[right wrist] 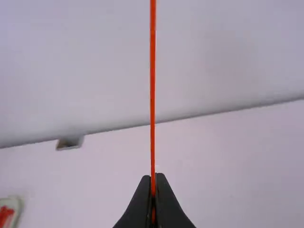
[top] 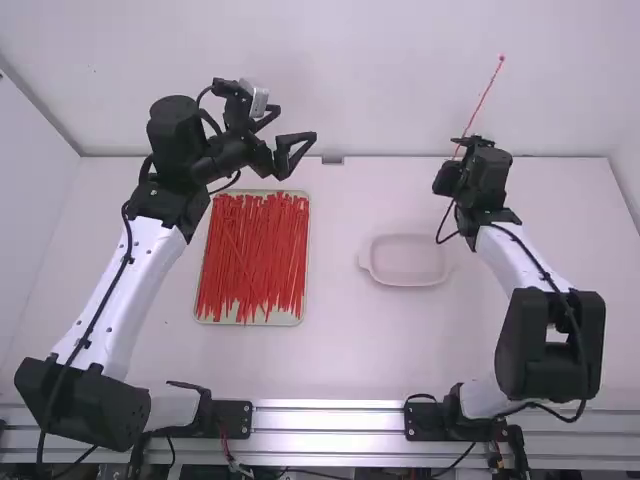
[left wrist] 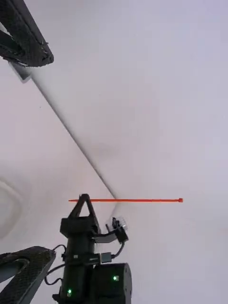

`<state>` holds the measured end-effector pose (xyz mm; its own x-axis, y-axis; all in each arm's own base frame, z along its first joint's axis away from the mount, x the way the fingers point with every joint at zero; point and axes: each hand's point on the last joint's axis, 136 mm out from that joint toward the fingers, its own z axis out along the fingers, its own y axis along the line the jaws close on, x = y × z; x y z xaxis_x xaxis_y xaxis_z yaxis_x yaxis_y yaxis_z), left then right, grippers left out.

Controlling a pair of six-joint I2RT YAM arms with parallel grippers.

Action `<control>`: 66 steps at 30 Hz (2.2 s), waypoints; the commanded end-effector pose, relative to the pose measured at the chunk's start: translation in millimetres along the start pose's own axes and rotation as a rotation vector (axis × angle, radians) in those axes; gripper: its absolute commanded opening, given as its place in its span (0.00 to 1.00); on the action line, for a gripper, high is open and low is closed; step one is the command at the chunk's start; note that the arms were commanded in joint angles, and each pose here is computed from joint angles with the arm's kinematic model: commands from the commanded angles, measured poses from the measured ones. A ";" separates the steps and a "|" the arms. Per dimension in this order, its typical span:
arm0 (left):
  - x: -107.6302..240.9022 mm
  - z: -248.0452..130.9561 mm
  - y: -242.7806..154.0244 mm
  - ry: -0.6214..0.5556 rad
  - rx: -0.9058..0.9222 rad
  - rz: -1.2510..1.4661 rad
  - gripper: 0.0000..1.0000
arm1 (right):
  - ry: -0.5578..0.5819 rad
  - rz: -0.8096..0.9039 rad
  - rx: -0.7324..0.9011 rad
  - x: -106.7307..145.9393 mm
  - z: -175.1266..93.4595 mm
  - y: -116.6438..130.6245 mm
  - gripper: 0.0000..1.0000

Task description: Fasten the cable tie

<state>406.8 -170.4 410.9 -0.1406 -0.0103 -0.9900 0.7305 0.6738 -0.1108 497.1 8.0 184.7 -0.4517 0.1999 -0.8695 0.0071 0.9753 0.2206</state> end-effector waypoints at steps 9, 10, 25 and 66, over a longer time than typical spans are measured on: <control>-1.6 -0.5 0.5 -0.007 0.003 -0.008 0.99 | 0.045 0.029 0.047 10.5 15.6 -3.7 0.00; -2.5 -0.5 0.4 -0.010 0.003 -0.020 0.99 | 0.048 0.012 0.062 8.9 15.5 0.3 0.00; -14.0 -2.2 7.4 -0.055 -0.034 -0.100 0.99 | 0.015 -0.295 0.360 -34.7 -29.4 100.6 0.00; -83.2 -18.9 6.4 -0.326 0.020 -0.404 0.40 | -0.270 -0.593 0.585 -18.1 -146.4 239.7 0.00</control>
<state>413.9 -148.5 490.6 -0.1910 -0.4818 -0.8552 0.6723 0.5706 -0.4716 375.6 226.9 305.5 -0.3143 -0.4336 -0.8445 0.2927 0.8020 -0.5207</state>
